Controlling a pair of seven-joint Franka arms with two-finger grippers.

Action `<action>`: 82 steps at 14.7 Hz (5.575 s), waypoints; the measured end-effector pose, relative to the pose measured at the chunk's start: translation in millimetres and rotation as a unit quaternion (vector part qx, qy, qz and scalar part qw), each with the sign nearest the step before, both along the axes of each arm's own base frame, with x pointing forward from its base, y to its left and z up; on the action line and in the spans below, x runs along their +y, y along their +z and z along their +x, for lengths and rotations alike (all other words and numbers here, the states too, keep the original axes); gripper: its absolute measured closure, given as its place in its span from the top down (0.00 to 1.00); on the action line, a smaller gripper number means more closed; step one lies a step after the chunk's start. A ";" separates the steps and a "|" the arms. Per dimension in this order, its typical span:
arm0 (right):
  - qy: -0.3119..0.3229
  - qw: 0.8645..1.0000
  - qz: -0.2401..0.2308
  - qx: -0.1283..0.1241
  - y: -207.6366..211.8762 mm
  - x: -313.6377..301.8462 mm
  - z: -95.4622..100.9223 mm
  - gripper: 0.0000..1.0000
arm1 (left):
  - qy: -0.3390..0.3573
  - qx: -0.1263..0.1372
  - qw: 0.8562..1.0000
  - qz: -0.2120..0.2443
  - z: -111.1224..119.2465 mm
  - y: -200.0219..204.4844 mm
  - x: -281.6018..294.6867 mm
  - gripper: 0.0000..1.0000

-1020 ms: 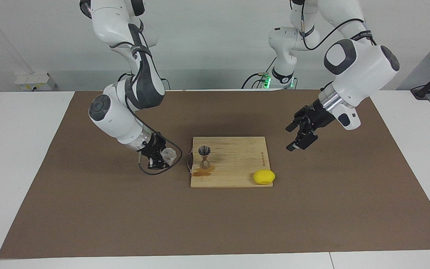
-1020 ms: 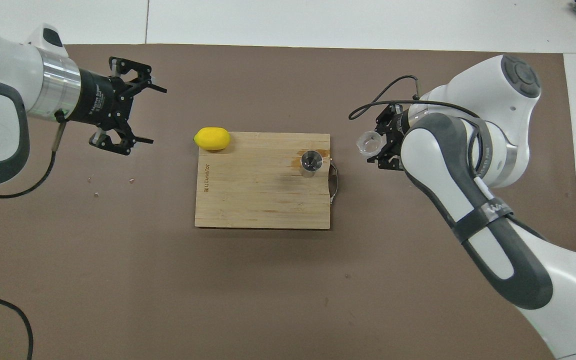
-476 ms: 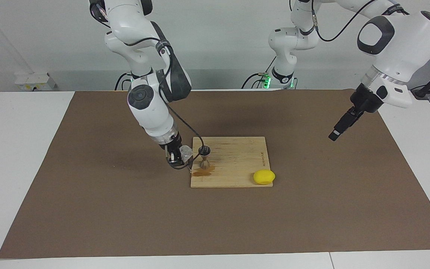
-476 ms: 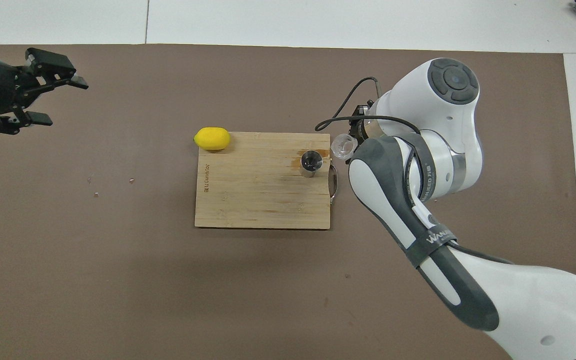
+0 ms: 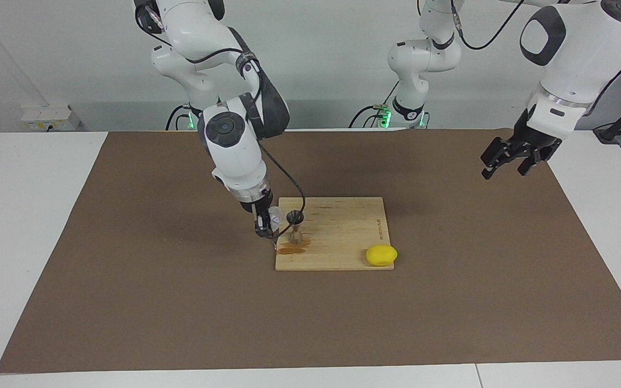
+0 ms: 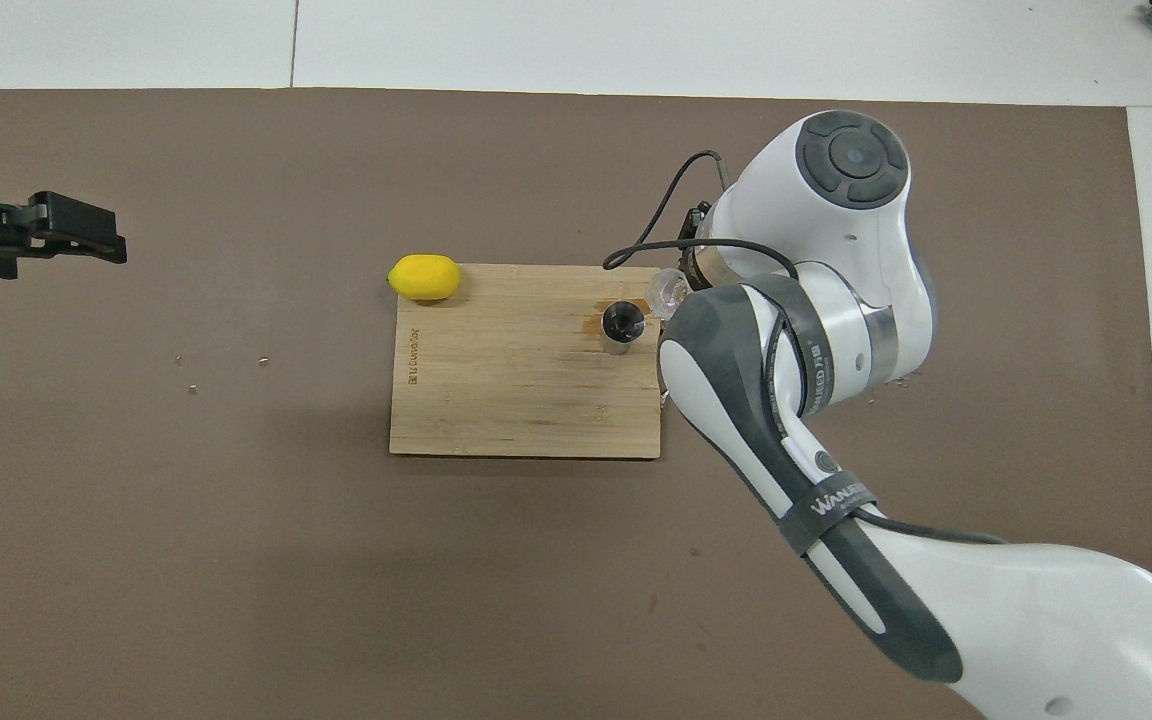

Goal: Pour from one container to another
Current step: 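Tilt the glass cup over the metal cup with the right gripper, then hold the glass cup tilted above the metal cup with the right gripper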

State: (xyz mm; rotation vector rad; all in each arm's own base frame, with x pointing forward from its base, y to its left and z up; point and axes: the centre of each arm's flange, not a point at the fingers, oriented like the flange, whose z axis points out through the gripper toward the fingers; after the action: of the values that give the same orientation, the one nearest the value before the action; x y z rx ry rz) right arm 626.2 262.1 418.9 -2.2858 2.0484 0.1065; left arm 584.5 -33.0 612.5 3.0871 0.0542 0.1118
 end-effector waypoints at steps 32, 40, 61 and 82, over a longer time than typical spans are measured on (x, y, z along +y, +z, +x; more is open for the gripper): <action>0.109 0.982 -0.143 -0.049 5.2 52.1 -21.9 0.51 | -0.048 0.061 0.997 0.011 -56.5 17.4 1.8 1.00; 0.129 0.976 -0.162 -0.063 7.6 64.7 -27.5 0.51 | -0.049 0.058 0.997 0.011 -56.9 18.6 -0.3 1.00; 0.130 0.975 -0.164 -0.071 12.6 65.9 -23.9 0.51 | -0.049 0.058 0.997 0.011 -56.9 18.5 -0.2 1.00; 0.136 0.972 -0.174 -0.080 16.8 68.0 -23.4 0.51 | -0.049 0.058 0.997 0.011 -56.9 18.5 -0.2 1.00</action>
State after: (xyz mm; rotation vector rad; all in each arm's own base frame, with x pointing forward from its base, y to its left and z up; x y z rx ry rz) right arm 602.8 330.1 435.8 -2.6626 1.7818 -0.4448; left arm 527.6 -33.2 631.0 3.1080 -0.0952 -0.0713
